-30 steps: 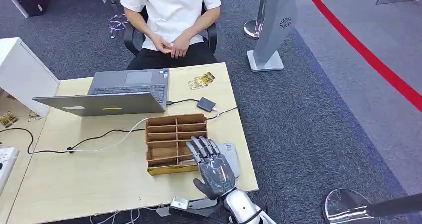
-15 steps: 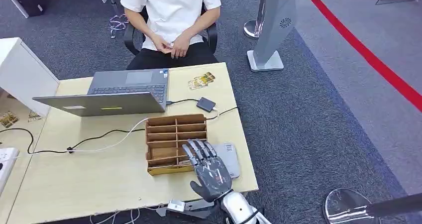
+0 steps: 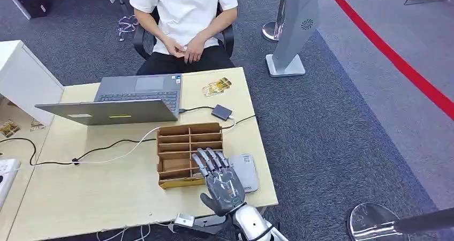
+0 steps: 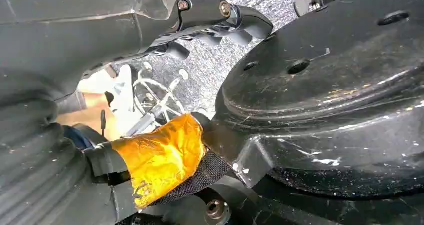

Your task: Pass the card to the sensor for recognition and then transmit it.

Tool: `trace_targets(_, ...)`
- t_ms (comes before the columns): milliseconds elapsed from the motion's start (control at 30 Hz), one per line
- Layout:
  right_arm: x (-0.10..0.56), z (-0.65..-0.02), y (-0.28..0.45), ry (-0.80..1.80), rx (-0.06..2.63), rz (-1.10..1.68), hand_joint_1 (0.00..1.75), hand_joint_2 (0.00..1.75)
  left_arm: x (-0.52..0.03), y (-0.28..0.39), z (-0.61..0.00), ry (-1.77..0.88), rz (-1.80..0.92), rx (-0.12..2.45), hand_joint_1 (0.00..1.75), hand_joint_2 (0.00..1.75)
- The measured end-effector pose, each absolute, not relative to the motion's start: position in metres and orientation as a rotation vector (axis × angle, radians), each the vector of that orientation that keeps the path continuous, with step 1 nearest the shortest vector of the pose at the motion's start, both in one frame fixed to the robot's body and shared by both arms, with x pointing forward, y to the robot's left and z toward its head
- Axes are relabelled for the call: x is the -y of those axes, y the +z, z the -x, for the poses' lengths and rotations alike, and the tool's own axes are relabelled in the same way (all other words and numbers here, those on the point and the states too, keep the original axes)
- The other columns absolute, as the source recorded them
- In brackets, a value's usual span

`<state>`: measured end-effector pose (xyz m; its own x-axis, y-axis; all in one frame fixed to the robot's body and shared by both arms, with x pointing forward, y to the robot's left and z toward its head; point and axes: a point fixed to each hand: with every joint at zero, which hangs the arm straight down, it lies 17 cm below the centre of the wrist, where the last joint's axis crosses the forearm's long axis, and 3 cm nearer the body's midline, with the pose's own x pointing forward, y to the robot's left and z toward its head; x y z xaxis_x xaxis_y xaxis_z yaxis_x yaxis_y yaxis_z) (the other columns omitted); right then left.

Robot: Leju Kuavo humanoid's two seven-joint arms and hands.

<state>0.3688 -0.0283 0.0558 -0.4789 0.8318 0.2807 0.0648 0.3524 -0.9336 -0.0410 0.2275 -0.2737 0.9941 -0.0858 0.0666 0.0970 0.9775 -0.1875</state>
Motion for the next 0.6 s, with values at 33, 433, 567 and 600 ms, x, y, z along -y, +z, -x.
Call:
trace_targets(33, 0.0282, -0.3688, 0.0552, 1.202, 1.808, 0.789, 0.00, 1.75, -0.2275, -0.2737, 0.0409, -0.092, 0.192, 0.058, 0.00, 1.75)
trace_targets(433, 0.0251, -0.3716, 0.0499, 1.220, 1.785, 0.781, 0.59, 1.75, -0.2274, -0.2737, 0.0407, -0.089, 0.192, 0.059, 0.00, 1.75)
trace_targets(567, 0.0242, -0.3726, 0.0478, 1.238, 1.773, 0.787, 1.45, 1.75, -0.2270, -0.2737, 0.0406, -0.085, 0.192, 0.058, 0.00, 1.75)
trace_targets(600, 0.0235, -0.3726, 0.0472, 1.243, 1.771, 0.786, 1.59, 1.75, -0.2270, -0.2737, 0.0407, -0.085, 0.191, 0.058, 0.00, 1.75)
